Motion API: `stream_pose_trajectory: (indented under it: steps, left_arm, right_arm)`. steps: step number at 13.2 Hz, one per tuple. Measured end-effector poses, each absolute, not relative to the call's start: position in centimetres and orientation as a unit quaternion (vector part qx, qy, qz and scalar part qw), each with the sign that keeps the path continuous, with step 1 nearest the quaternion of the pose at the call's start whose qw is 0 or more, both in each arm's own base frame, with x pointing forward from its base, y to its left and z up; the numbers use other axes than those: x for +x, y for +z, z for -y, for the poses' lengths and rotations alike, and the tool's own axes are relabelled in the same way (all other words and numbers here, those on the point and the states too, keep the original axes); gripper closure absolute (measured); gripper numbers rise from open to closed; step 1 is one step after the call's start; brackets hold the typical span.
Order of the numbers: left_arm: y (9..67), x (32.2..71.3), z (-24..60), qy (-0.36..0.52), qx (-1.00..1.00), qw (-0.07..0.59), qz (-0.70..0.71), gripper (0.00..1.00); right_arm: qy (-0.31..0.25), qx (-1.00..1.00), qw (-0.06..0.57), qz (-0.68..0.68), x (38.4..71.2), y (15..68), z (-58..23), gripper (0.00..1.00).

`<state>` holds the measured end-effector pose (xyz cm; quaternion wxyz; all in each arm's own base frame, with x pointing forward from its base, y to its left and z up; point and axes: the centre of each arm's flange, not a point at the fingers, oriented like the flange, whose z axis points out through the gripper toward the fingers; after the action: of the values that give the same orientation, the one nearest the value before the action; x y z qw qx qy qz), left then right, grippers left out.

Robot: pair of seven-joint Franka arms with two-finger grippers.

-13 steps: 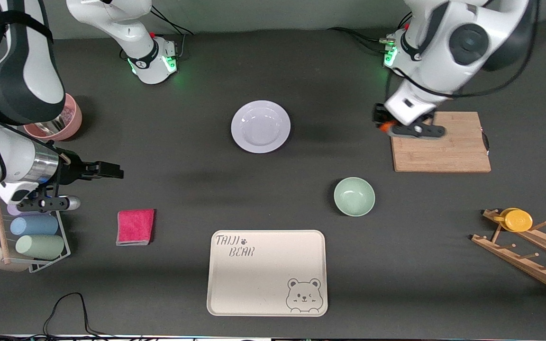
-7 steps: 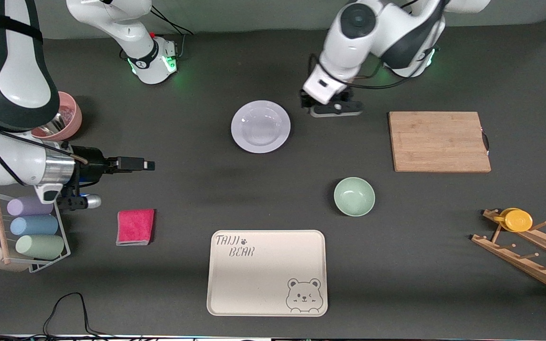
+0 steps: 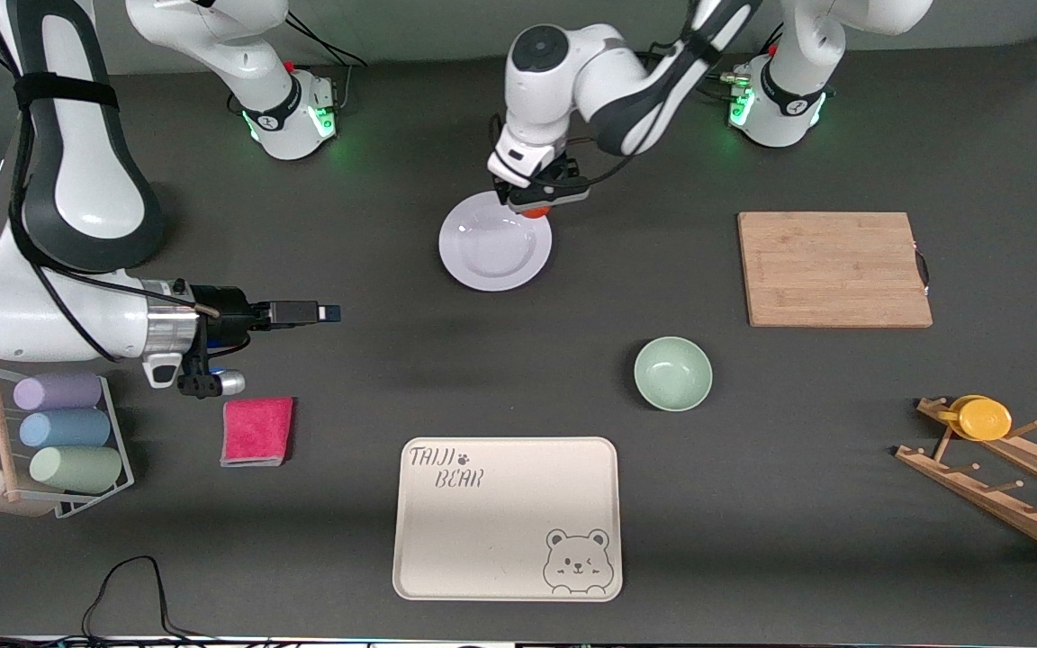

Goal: Place orange and plate with both arms
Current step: 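Carry the orange to the white plate while the right gripper approaches, then lower the orange onto the white plate and open the left gripper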

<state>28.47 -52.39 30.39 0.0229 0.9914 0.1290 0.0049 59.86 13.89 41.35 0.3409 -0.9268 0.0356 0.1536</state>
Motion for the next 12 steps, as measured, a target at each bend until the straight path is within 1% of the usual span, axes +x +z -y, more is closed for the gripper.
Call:
stream_pose_trajectory:
  steps: [2, 3, 5, 7, 8, 10, 11, 12]
  left_arm:
    - [28.4, 28.8, 54.4, 0.008, 0.989, 0.02, -0.147, 0.34]
    - [27.5, 29.2, 55.2, 0.006, 0.987, 0.022, -0.157, 0.34]
    - [26.0, 29.6, 56.3, 0.003, 0.984, 0.029, -0.174, 0.34]
    - [23.8, 29.3, 56.7, 0.007, 0.983, 0.023, -0.181, 0.34]
    - [22.8, 29.1, 56.7, 0.009, 0.982, 0.019, -0.186, 0.34]
    - [21.8, 29.1, 56.8, 0.014, 0.982, 0.015, -0.188, 0.34]
    - [21.8, 29.1, 56.8, 0.015, 0.982, 0.015, -0.188, 0.34]
    - [21.9, 29.2, 56.8, 0.018, 0.982, 0.016, -0.187, 0.27]
  right_arm:
    - [0.145, -0.911, 0.385, -0.022, 58.7, 38.9, -13.9, 0.0]
    - [0.131, -0.905, 0.404, -0.015, 58.3, 37.5, -13.7, 0.0]
    - [0.1, -0.902, 0.42, -0.006, 57.7, 35.3, -13.0, 0.0]
    - [0.074, -0.895, 0.439, 0.023, 56.8, 33.6, -12.7, 0.0]
    - [0.051, -0.893, 0.445, 0.041, 56.5, 32.6, -12.0, 0.0]
    - [0.017, -0.879, 0.476, 0.03, 55.6, 30.4, -10.1, 0.0]
    - [0.014, -0.873, 0.487, 0.02, 55.1, 29.7, -9.4, 0.0]
    - [0.019, -0.868, 0.497, 0.013, 54.7, 29.3, -9.0, 0.0]
